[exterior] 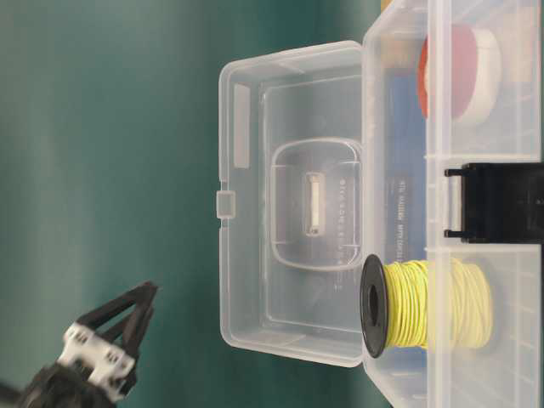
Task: Close the tool box with the left arm.
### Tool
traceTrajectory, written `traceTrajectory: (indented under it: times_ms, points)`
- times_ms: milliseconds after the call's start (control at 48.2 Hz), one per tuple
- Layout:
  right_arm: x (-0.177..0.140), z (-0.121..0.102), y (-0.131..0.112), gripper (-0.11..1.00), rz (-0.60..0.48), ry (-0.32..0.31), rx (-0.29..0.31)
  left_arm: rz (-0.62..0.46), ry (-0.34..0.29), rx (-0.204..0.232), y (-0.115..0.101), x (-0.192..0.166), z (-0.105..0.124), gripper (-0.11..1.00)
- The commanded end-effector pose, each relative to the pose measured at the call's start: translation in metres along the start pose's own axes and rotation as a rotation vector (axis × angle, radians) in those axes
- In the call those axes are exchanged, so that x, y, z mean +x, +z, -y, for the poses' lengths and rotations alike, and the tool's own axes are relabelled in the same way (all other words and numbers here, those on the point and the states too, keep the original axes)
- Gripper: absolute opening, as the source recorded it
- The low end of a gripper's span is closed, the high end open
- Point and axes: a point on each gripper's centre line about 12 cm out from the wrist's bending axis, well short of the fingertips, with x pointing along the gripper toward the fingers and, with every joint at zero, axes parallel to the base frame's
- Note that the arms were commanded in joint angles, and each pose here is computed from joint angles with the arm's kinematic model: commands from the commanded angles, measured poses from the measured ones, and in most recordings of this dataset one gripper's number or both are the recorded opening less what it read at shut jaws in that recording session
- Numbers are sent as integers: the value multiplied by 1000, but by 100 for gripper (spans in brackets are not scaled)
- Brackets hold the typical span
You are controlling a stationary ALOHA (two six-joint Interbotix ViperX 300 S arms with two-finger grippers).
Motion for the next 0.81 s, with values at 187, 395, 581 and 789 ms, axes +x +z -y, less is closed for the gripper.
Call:
traceTrajectory:
  times_ms: [187,395,581,789]
  points:
    - [6,0,1,0,-14,-2,6,-158,26,-27,9,54,-33,91]
    - [8,1,-3,0,-29,-4,8,-260,9,-37,-2,84,-37,91]
    - [8,2,-5,0,-44,-10,7,-327,-12,-40,-15,95,-32,91]
    - [8,4,-6,0,-49,-17,8,-354,-47,-22,-16,93,-15,91]
